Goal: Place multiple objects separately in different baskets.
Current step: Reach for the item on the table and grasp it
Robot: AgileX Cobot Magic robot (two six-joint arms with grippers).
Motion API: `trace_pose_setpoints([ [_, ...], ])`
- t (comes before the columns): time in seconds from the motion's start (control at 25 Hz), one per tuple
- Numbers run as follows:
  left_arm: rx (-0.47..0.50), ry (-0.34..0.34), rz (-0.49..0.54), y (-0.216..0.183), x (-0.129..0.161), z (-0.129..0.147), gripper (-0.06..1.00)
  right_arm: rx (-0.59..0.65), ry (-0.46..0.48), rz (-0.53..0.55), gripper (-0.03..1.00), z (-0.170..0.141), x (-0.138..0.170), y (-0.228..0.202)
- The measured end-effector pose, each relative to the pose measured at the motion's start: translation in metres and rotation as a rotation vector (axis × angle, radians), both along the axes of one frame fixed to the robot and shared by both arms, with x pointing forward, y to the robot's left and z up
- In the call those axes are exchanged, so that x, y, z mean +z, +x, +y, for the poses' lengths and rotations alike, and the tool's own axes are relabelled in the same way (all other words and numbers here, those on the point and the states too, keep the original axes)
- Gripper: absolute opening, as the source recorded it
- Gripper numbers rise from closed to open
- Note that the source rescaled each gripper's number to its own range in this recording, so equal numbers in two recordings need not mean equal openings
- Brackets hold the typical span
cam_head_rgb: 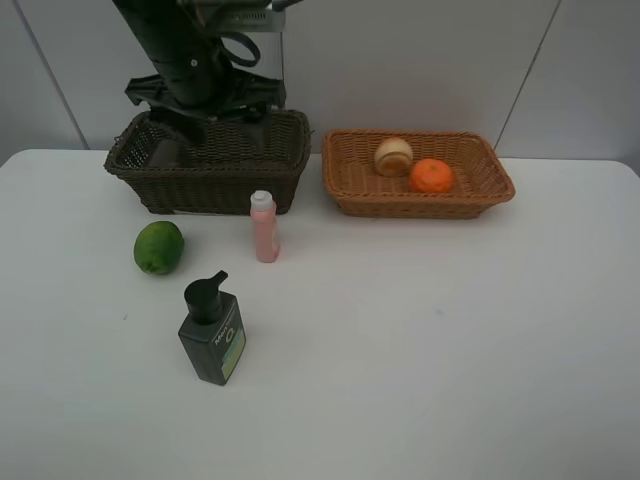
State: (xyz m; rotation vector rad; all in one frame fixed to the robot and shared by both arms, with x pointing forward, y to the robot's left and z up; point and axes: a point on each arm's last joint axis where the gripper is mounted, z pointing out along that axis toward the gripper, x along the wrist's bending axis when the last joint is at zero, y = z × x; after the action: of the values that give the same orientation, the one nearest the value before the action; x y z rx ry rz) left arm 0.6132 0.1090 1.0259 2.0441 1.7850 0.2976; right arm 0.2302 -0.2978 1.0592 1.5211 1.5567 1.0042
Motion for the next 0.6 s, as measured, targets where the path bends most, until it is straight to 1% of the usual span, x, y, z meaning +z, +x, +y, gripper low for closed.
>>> trace_pose_setpoints([
  [0.12,0.045,-0.025,0.022,0.008,-0.012,-0.013,1.00,0.000,0.000,0.000,0.98,0.000,0.000,0.000],
  [0.32,0.091,-0.027,0.081,0.009,-0.038,-0.029,1.00,0.000,0.000,0.000,0.98,0.000,0.000,0.000],
  [0.44,0.100,-0.027,0.103,0.006,-0.048,-0.038,1.00,0.000,0.000,0.000,0.98,0.000,0.000,0.000],
  [0.6,0.088,-0.021,0.114,0.002,-0.053,-0.047,1.00,0.000,0.000,0.000,0.98,0.000,0.000,0.000],
])
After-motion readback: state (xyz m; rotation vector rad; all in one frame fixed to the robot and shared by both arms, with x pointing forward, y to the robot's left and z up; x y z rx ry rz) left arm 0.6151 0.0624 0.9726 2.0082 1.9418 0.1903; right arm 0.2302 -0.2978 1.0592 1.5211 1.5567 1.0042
